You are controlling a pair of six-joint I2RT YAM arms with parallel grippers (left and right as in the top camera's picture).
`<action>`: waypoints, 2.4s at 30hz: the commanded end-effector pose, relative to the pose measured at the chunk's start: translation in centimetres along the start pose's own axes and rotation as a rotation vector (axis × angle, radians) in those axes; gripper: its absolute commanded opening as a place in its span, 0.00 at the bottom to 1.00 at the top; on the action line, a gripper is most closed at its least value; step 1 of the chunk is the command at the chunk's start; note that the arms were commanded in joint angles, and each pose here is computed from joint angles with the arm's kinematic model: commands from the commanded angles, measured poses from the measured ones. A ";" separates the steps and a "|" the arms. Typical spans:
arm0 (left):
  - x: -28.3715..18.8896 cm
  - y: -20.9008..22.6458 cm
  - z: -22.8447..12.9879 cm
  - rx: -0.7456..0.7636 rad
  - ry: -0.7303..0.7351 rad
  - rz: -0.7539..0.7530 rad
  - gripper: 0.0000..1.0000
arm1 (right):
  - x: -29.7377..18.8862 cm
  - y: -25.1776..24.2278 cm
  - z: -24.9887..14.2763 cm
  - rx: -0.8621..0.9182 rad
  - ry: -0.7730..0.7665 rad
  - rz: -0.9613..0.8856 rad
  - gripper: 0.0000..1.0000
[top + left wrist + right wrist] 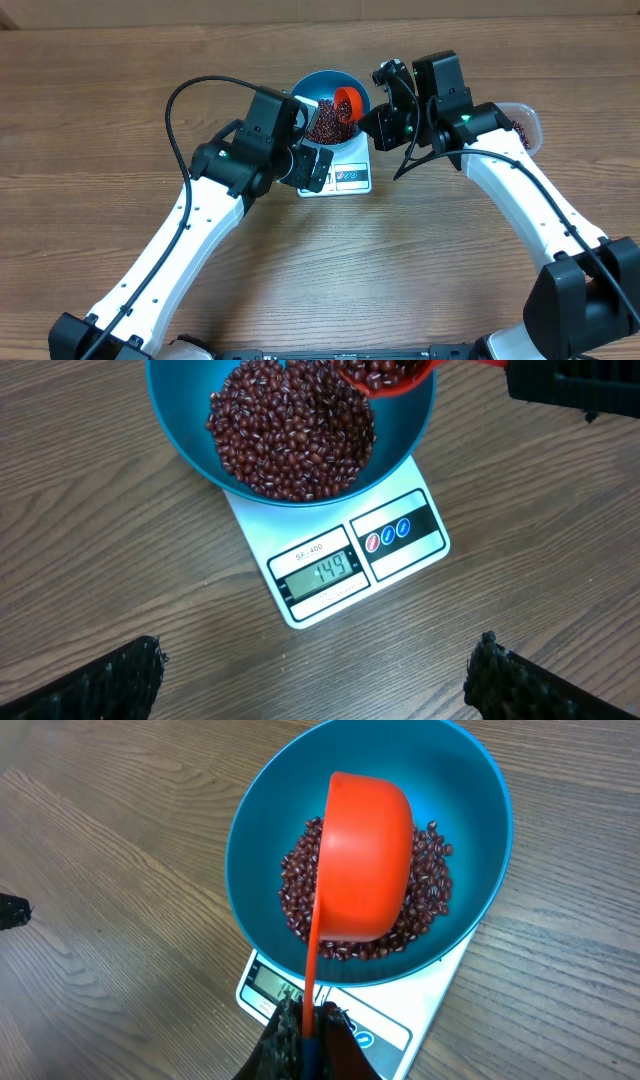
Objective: Scoop item into bowl and weigh 150g on scale
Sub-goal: 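Keep tipping the scoop slowly until the scale reads 150 g, then carry the red scoop right and lower it into the clear bean container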
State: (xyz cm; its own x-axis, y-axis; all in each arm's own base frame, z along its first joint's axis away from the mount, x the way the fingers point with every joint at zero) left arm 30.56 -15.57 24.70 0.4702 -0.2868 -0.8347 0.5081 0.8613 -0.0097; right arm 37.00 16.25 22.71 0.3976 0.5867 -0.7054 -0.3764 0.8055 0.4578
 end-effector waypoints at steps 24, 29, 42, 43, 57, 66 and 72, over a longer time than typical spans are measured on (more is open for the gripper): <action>-0.3 -0.1 0.0 0.019 -0.009 -0.010 1.00 | -1.4 1.0 1.3 -0.029 -0.055 0.018 0.04; -0.3 -0.1 0.0 0.019 -0.009 -0.010 1.00 | -1.4 1.1 1.3 -0.029 -0.053 0.027 0.04; -0.3 -0.1 0.0 0.019 -0.009 -0.010 1.00 | -2.3 0.4 1.6 0.087 -0.050 0.124 0.04; -0.3 -0.1 0.0 0.019 -0.009 -0.010 1.00 | -2.7 0.1 1.7 0.099 -0.050 0.160 0.04; -0.3 -0.1 0.0 0.019 -0.009 -0.010 1.00 | -10.4 -9.3 2.0 0.353 -0.154 0.332 0.04; -0.3 -0.1 0.0 0.019 -0.009 -0.010 1.00 | -15.4 -16.5 -1.3 0.611 -0.204 0.007 0.04; -0.3 -0.1 0.0 0.019 -0.009 -0.010 1.00 | -17.4 -18.0 -2.6 0.643 -0.213 -0.290 0.04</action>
State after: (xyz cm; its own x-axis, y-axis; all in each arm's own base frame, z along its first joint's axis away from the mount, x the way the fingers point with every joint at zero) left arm 30.56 -15.57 24.70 0.4702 -0.2868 -0.8347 0.5081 0.8613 -0.0097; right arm 35.24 -7.52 23.26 0.5409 0.4797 -0.6909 0.2596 0.6862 0.6796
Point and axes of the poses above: each gripper's point midway between its finger pads, its own x axis out along the fingers, its own y axis along the line the jaws close on, z = x × y, the point moved 8 cm from there along -x, back along the fingers, and after that the axes turned 9 degrees about x, right-handed, at the moved point
